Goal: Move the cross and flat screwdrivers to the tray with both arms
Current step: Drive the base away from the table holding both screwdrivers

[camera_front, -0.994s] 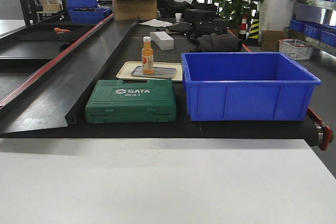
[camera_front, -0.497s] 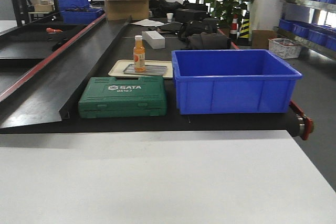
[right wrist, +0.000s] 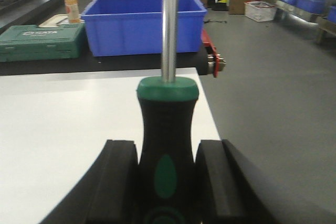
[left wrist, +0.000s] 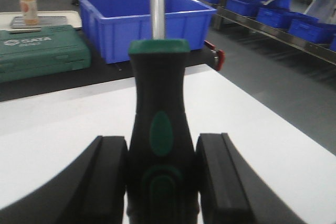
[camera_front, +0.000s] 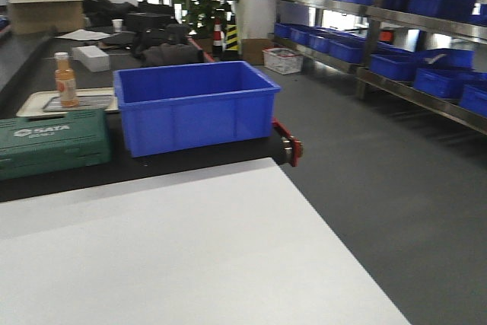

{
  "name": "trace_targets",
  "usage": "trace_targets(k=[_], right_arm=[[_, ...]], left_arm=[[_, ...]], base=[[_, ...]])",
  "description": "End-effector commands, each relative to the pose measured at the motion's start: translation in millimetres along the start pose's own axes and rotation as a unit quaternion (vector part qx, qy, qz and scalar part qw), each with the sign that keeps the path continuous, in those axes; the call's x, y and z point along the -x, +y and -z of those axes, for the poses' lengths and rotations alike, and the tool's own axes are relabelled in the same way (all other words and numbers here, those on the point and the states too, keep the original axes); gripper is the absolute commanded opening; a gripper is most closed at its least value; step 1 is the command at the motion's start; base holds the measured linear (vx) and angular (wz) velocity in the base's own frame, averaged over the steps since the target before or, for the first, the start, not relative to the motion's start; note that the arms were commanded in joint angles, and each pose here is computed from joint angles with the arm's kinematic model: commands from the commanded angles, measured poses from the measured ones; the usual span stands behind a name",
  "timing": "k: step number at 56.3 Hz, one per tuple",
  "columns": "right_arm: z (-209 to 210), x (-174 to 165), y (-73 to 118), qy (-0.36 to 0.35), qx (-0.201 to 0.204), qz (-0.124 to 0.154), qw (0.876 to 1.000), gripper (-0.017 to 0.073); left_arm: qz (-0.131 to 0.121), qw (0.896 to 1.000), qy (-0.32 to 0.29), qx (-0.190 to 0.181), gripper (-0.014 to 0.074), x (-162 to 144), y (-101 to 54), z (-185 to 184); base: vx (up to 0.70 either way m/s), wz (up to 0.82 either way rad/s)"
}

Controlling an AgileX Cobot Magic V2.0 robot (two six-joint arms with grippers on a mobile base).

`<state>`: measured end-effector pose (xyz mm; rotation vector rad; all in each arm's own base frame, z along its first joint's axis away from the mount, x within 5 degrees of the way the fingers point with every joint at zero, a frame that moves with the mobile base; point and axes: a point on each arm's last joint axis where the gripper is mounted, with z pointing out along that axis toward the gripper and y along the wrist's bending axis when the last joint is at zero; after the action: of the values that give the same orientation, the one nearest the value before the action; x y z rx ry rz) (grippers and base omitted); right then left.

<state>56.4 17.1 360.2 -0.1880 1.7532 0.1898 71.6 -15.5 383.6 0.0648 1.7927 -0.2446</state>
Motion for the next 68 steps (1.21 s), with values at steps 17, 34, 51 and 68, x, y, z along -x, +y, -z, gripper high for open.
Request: trace_targets(k=[17, 34, 51, 68], right_arm=[[2.8, 16.9, -1.0, -0.059, -0.007, -0.001, 0.998, -0.0008], [2.8, 16.9, -0.9, -0.059, -0.007, -0.001, 0.998, -0.0008], [2.8, 16.8, -0.9, -0.058, -0.007, -0.001, 0.998, -0.0008], [2.8, 16.8, -0.9, -0.058, -0.007, -0.001, 0.998, -0.0008]], left_arm=[[0.004, 0.998, -0.055, -0.008, 0.0003, 14.5, -2.1, 2.9], [0.004, 0.998, -0.055, -0.008, 0.0003, 14.5, -2.1, 2.9], [0.004, 0.998, -0.055, -0.008, 0.0003, 14.5, -2.1, 2.9], [0.004, 0.998, -0.055, -0.008, 0.0003, 14.5, -2.1, 2.9]], base=[[-0.17, -0.65], [-0.16, -0.62], [-0.13, -0.56], [-0.05, -0.5]])
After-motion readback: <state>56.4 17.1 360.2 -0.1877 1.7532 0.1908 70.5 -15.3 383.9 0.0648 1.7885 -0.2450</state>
